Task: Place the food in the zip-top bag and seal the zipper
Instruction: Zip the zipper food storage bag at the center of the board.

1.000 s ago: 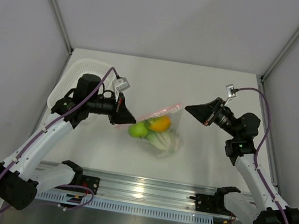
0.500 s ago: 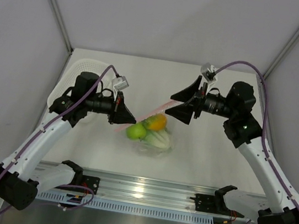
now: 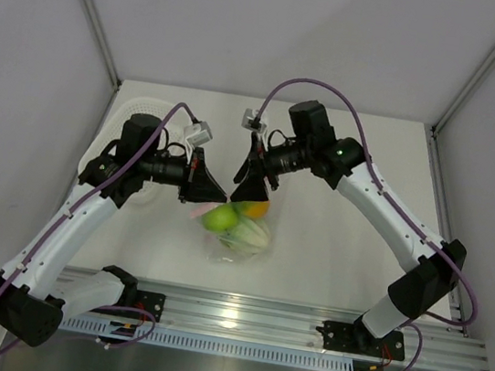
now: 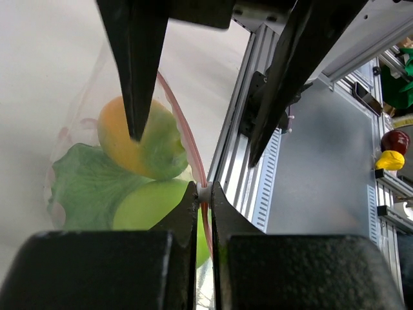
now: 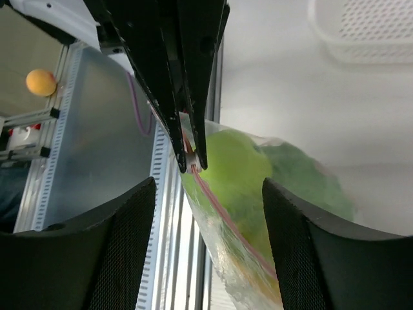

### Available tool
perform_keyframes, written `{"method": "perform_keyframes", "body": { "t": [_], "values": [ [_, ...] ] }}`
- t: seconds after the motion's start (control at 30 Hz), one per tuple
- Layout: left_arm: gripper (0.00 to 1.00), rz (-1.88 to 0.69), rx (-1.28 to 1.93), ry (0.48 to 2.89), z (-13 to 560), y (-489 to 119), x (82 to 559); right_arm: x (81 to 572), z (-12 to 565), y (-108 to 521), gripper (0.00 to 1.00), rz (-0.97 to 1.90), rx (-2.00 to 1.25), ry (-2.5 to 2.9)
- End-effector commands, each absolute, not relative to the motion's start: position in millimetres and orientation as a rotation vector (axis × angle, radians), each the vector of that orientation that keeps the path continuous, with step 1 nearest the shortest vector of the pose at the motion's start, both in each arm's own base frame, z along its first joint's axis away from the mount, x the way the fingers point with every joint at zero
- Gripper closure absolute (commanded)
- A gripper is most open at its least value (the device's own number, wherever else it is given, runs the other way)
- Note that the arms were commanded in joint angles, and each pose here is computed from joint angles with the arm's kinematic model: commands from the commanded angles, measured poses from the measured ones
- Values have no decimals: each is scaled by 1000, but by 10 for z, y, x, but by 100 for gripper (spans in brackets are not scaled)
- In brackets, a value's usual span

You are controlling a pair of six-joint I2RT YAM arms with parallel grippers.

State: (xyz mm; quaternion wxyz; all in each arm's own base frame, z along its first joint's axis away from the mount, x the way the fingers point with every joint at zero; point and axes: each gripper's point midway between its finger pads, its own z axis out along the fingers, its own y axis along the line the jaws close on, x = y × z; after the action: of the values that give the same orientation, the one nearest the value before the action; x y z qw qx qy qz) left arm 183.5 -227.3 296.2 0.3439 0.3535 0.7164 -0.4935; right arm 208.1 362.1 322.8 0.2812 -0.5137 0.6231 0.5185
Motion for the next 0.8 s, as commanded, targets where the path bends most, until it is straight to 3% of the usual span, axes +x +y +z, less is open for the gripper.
{"method": "perform_keyframes", "body": {
  "t": [0.0, 0.5, 0.6, 0.7, 0.73, 0.77],
  "values": [
    [99, -1292, 968, 1762, 3174, -2291, 1813, 1898, 3331, 3622, 31, 1431, -1484, 1598],
    [99, -1281, 968, 1751, 3225, -2294, 1838, 1716, 2993, 3715, 57, 1477, -1543, 1673],
    [99, -1278, 966, 1751, 3232, -2290, 1834, 1722, 2955, 3727, 78, 1468, -1543, 1694],
    [99, -1274, 963, 1756, 3223, -2286, 1835, 1731, 2924, 3727, 91, 1451, -1543, 1708],
    [99, -1272, 965, 1752, 3232, -2285, 1833, 1733, 2916, 3720, 100, 1444, -1539, 1717],
    [99, -1274, 964, 1757, 3220, -2282, 1826, 1751, 2912, 3718, 100, 1428, -1533, 1723]
  ]
}}
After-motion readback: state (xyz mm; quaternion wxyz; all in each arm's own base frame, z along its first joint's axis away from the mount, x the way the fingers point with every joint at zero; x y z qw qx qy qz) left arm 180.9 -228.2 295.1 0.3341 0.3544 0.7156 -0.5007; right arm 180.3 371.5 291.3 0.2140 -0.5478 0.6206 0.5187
